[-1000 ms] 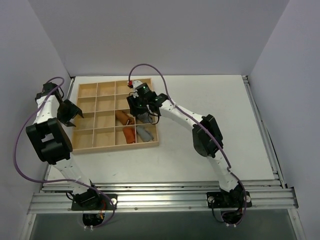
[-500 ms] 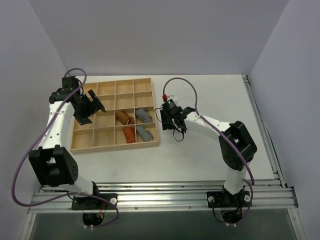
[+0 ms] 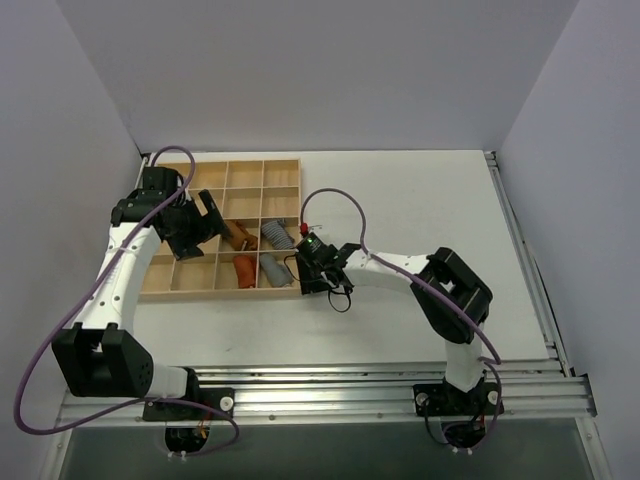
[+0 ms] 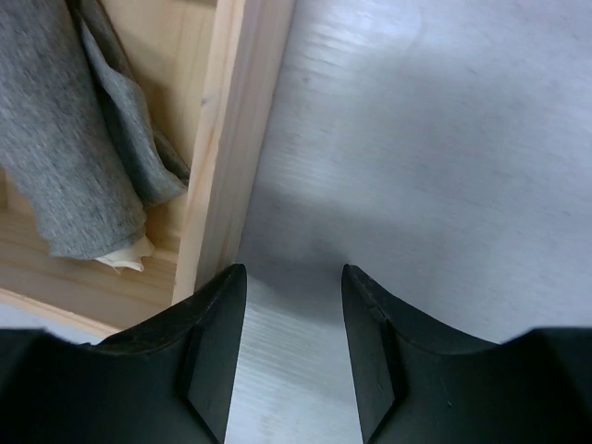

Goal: Roll the underwear
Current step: Place the rolled underwear into the container

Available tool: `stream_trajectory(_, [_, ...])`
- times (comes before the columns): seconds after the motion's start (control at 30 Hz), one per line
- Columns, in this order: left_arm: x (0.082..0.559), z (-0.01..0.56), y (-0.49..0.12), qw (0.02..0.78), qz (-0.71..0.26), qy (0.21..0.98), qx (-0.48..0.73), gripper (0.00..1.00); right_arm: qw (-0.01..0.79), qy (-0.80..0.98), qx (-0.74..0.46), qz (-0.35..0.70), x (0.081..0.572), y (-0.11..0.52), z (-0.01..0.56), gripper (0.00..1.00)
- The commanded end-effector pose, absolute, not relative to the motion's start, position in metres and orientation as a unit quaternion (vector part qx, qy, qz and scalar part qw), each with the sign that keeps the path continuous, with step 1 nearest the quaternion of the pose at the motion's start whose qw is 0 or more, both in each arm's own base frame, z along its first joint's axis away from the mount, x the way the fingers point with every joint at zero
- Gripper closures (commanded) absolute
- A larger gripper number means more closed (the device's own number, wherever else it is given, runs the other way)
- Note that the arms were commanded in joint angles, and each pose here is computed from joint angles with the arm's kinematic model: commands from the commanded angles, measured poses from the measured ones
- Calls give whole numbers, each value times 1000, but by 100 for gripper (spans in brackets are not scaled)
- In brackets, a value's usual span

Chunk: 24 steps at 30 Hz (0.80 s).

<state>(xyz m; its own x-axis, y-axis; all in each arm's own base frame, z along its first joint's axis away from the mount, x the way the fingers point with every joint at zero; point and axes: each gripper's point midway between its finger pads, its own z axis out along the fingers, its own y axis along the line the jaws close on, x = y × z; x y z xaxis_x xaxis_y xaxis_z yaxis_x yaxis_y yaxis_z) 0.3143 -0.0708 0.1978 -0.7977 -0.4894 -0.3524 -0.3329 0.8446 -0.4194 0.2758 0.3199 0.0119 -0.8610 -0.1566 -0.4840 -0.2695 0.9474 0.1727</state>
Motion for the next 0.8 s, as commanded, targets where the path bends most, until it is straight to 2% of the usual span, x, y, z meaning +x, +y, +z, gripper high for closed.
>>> stream_trajectory(0.0, [329,213,-66,256,-166,930,-203,6,243,950,-105,166,279,359,19,58])
stream_trajectory(0.13, [344,210,-74,246,-187,931,-194,2,223,953,-106,177,268,359,21,58])
stream_trajectory(0.2, [349,217,-86,248,-218,927,-177,6,217,955,-105,170,261,347,25,58])
stream_trajectory(0.27, [351,232,-106,266,-257,920,-132,6,212,959,-104,158,257,331,31,58])
stream_trajectory(0.47, [329,256,-155,297,-278,913,-23,0,300,934,-64,182,281,271,121,48])
stream_trajectory(0.53, [320,267,-172,310,-291,905,-14,4,361,915,-41,175,294,246,166,11])
stream_trajectory(0.57, [316,276,-175,329,-302,895,-11,5,378,909,-47,168,296,239,183,0])
stream_trajectory(0.67, [308,295,-182,366,-331,870,-7,6,424,890,-38,165,293,222,229,0])
stream_trajectory(0.7, [305,286,-182,364,-333,870,-5,6,436,883,-32,169,290,217,242,0])
stream_trajectory(0.77, [292,298,-189,375,-364,852,27,6,443,884,-16,149,288,204,249,0])
